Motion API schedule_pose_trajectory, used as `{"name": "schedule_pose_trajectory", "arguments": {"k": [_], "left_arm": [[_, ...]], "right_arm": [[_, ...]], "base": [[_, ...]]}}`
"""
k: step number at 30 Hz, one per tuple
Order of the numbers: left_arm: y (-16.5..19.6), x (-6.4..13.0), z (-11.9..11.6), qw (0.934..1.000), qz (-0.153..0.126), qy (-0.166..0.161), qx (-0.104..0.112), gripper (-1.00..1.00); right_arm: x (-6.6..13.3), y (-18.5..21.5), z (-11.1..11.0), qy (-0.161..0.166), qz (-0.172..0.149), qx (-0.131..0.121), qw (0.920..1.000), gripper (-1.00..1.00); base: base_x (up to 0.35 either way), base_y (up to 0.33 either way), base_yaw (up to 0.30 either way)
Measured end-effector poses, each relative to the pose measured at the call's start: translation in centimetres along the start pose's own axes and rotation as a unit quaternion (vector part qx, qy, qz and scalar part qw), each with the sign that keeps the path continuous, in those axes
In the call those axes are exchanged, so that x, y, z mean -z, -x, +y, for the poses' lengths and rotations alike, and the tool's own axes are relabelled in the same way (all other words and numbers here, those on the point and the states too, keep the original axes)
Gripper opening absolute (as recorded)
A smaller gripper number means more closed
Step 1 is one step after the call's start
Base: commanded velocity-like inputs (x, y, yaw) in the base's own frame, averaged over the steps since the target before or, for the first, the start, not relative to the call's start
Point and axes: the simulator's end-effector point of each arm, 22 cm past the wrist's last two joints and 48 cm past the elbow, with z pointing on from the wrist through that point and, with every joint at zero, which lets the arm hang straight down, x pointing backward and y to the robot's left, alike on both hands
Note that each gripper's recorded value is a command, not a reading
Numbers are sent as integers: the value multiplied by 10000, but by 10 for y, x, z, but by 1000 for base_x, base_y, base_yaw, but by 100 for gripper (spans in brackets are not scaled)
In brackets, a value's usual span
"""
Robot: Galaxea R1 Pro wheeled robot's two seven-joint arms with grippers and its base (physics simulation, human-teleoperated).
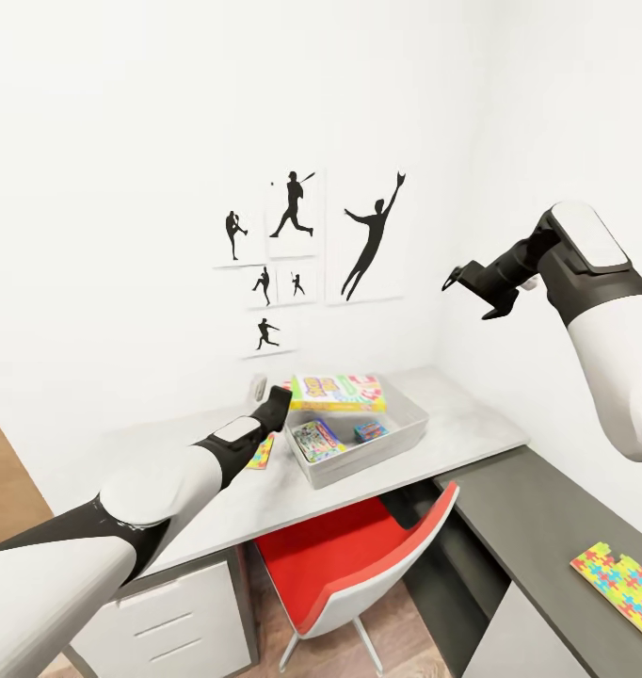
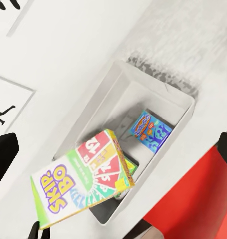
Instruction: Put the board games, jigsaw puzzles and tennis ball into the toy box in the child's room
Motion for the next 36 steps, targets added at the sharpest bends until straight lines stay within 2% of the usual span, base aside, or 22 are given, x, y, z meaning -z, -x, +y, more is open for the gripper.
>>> {"name": "schedule_pose_trajectory", "arguments": {"k": [9,16,18,22,29,36], "left_arm": [[-3,0,0,10000,69,7,-72,-100],[-2,0,1,10000,50,12,-84,-100],[10,-1,-9,9999,-109,-55,24,-100],[28,-2,-18,9994,-331,-43,-51,-100],[40,-2,-22,9984,-543,-82,-120,-100],[47,0,-22,9972,-725,-90,-175,-100]], "right_arm": [[0,1,0,-16,-20,16,10000,100],[1,10,-13,-320,-224,119,9992,100],[-9,-1,-12,-334,-122,162,9992,100],[-23,-20,-8,-366,26,256,9990,100],[-43,-51,3,-282,258,366,9986,100],[-48,-70,22,-171,382,483,9980,100]], "base": [[0,0,0],[0,0,0],[0,0,0],[0,0,0],[0,0,0],[0,0,0]]}}
